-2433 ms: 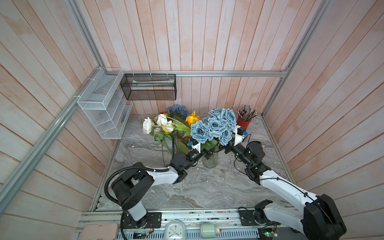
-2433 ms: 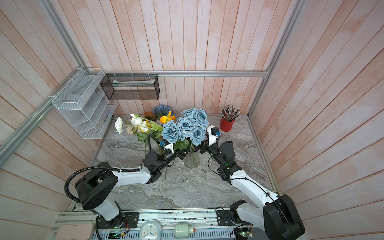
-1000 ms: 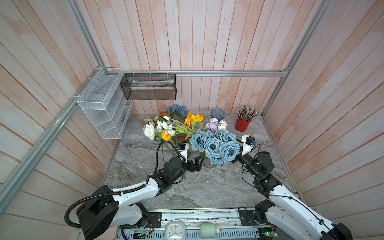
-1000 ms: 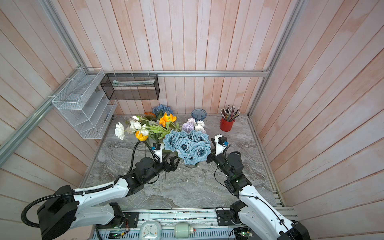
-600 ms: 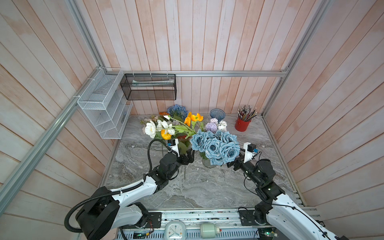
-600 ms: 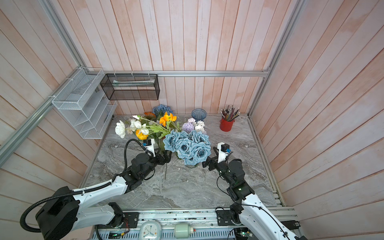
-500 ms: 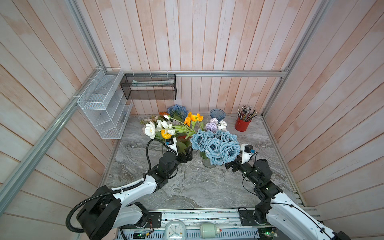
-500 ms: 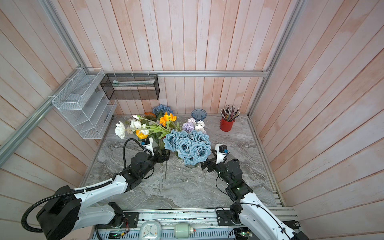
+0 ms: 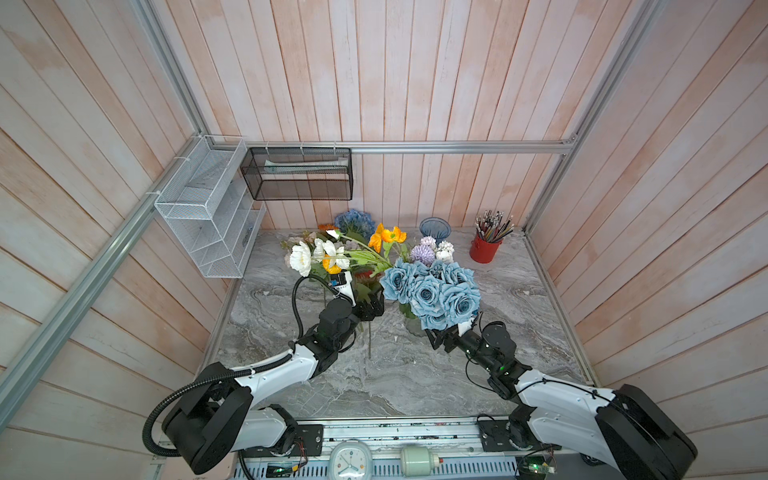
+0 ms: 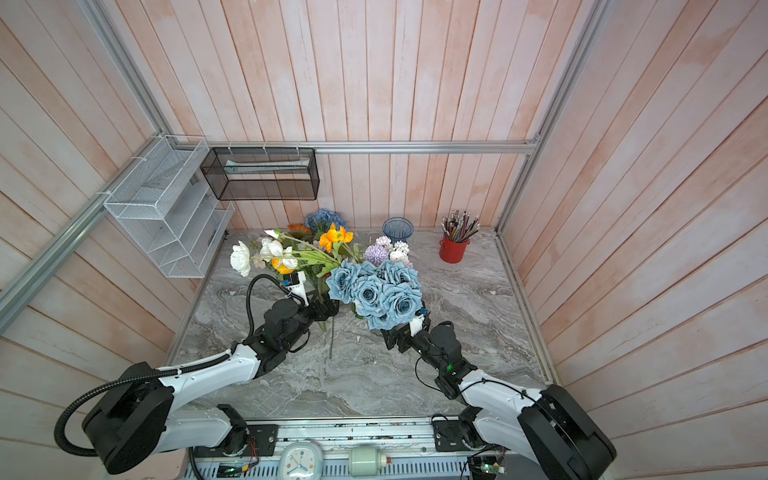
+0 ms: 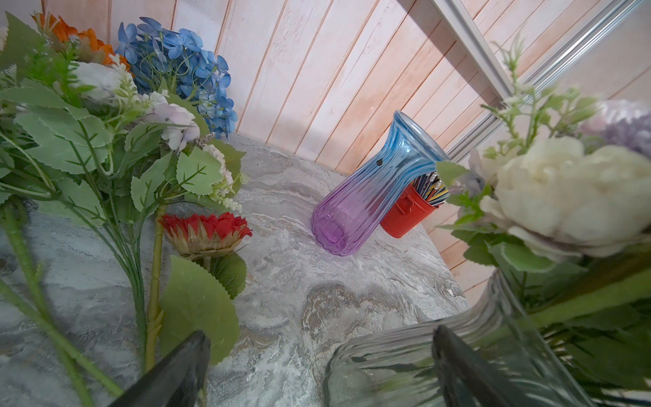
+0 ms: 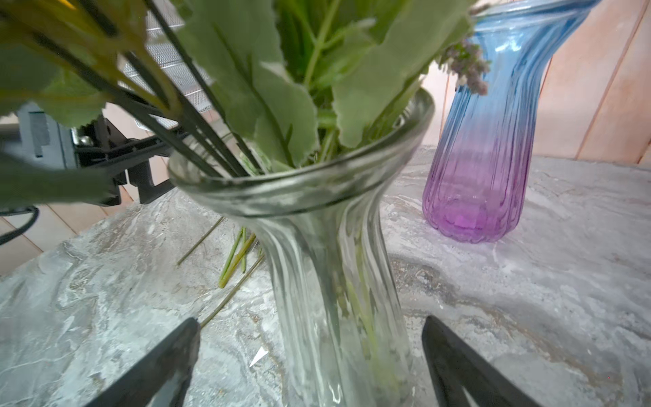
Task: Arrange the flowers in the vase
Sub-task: 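Grasp the clear glass vase with the right gripper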
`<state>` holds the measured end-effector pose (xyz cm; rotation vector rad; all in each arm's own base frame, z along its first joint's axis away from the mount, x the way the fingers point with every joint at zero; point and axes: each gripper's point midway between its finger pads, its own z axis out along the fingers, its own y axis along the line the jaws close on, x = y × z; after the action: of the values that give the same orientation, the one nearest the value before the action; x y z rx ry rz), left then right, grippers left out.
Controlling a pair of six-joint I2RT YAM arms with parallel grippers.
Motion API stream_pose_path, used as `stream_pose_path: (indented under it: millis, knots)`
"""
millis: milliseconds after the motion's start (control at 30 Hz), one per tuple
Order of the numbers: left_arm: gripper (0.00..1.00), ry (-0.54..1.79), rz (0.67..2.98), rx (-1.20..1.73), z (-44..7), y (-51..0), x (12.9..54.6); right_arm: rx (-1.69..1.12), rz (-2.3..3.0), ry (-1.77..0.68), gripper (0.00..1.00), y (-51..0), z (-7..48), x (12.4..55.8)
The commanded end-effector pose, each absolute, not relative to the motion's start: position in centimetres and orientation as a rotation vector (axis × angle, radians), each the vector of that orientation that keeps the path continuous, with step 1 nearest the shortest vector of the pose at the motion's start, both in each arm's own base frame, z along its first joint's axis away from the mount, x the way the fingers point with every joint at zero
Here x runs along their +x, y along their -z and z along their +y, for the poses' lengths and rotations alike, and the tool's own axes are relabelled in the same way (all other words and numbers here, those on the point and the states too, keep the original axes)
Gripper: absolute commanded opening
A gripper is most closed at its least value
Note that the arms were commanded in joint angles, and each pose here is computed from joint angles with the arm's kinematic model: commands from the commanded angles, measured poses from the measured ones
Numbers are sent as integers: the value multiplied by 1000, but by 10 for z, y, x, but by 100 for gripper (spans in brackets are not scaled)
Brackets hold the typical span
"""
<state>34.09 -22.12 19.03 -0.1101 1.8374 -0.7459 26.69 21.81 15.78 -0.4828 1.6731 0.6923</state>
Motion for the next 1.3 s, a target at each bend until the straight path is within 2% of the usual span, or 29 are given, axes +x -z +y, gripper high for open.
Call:
stream_pose_path:
  millis: [0, 600, 733, 900, 1033, 1267]
  knots:
    - [100, 765, 1814, -121, -221, -198, 345, -498, 1479, -652, 98, -203, 228, 283]
    - [100, 748, 1825, -132, -205, -191, 350, -497, 1458, -565, 96, -197, 247, 327]
    - [100, 751, 1823, -143, -203, -192, 349, -488, 1453, -532, 84, -196, 244, 329]
    - [100, 750, 1815, -148, -201, -194, 348, -484, 1439, -507, 57, -197, 239, 327]
    - [100, 748, 1810, -158, -198, -193, 347, -429, 1426, -446, 49, -203, 223, 328]
    - [100, 736, 1804, -184, -191, -190, 343, -302, 1457, -345, 47, -211, 169, 337]
